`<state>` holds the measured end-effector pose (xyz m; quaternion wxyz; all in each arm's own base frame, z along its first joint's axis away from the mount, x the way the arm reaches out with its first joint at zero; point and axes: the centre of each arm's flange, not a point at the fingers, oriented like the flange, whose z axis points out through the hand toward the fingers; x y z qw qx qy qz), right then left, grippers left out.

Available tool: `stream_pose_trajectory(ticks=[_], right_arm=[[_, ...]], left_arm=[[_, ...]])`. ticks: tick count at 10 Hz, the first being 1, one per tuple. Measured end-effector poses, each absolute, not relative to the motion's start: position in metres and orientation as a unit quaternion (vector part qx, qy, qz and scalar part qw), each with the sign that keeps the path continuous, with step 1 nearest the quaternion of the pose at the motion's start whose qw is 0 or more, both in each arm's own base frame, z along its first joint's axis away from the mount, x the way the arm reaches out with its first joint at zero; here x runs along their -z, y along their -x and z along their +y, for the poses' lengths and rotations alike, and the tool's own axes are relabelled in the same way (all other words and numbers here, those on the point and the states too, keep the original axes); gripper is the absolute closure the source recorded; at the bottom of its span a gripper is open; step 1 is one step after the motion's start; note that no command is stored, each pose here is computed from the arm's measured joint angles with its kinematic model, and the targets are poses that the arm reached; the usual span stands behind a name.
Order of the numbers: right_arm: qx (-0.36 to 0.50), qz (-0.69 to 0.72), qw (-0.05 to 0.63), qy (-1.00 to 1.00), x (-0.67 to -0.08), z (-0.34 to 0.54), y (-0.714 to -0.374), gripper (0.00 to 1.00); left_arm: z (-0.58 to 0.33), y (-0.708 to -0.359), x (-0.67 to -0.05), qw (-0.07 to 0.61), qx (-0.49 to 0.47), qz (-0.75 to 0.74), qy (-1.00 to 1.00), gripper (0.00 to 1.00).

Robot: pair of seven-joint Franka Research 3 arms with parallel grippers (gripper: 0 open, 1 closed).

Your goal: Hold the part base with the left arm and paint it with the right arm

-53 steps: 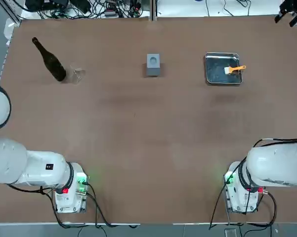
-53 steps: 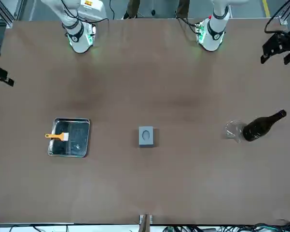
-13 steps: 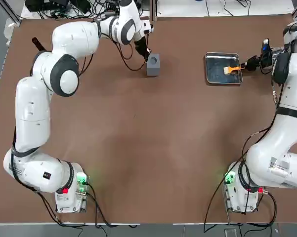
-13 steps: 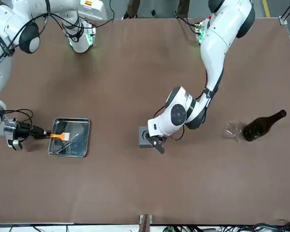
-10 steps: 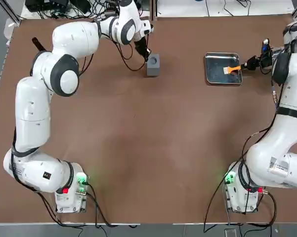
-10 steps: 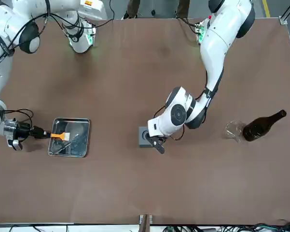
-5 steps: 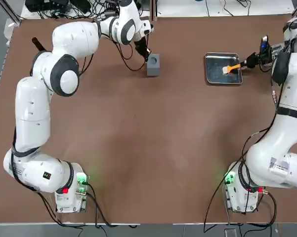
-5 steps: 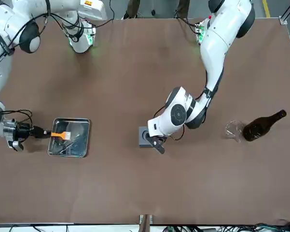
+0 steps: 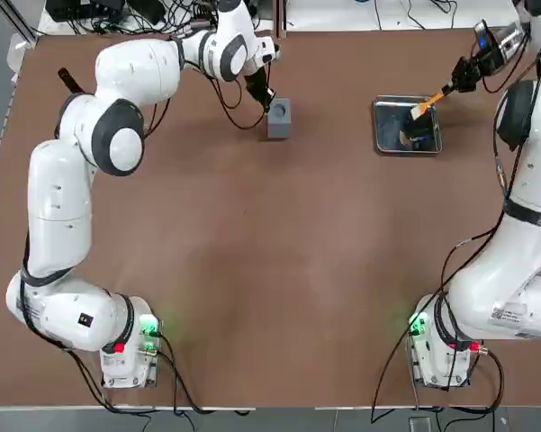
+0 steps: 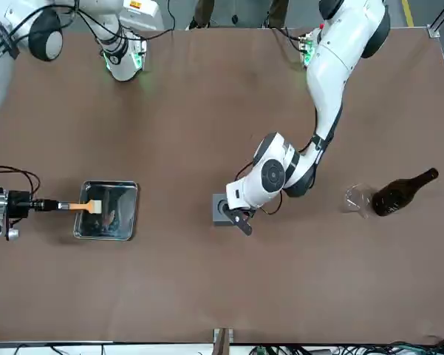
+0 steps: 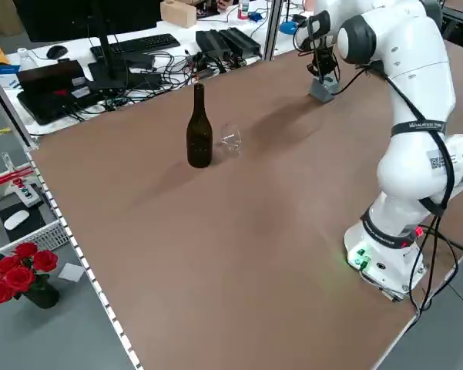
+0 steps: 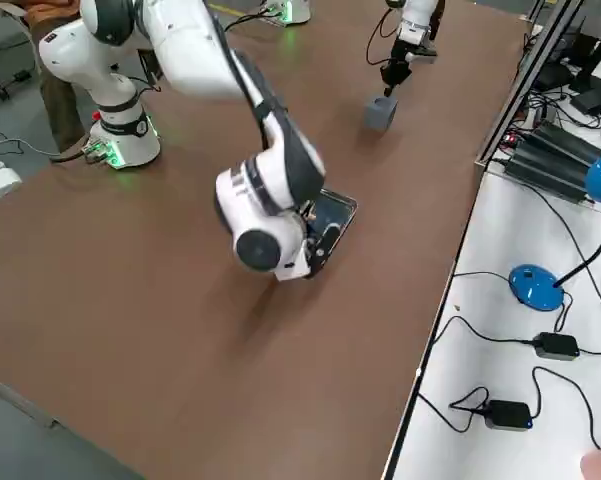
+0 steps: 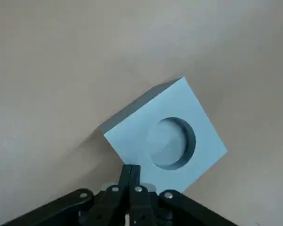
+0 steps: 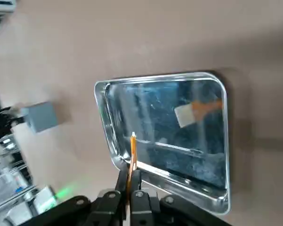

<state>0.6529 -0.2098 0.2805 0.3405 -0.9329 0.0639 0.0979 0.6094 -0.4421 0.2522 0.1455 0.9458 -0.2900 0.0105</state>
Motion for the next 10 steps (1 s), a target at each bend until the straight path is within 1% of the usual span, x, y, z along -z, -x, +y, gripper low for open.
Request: stream_pose_trajectory(ticks=[2, 3, 5, 6, 7, 10], right_arm=[[-0.095, 0.048, 0.219, 0.97, -0.321, -0.158, -0.677, 0.96], [-0.094, 0.034, 0.158, 0.982, -0.327, -0.13, -0.684, 0.96], [-0.099, -0.01, 0.049, 0.994, -0.313, -0.084, -0.69, 0.96], [-0.102, -0.03, 0.015, 0.994, -0.3, -0.063, -0.69, 0.96], [-0.107, -0.045, -0.004, 0.993, -0.288, -0.051, -0.687, 0.96], [-0.108, -0.049, -0.018, 0.993, -0.266, -0.033, -0.678, 0.96]], left_arm=[[-0.442, -0.609, -0.252, 0.146, -0.01, -0.29, -0.946, 0.99], [-0.442, -0.609, -0.252, 0.146, -0.01, -0.29, -0.946, 0.99], [-0.442, -0.609, -0.252, 0.146, -0.01, -0.29, -0.946, 0.99], [-0.442, -0.609, -0.252, 0.146, -0.01, -0.29, -0.946, 0.99], [-0.442, -0.609, -0.252, 0.146, -0.01, -0.29, -0.946, 0.99], [-0.442, -0.609, -0.252, 0.146, -0.01, -0.29, -0.946, 0.99]])
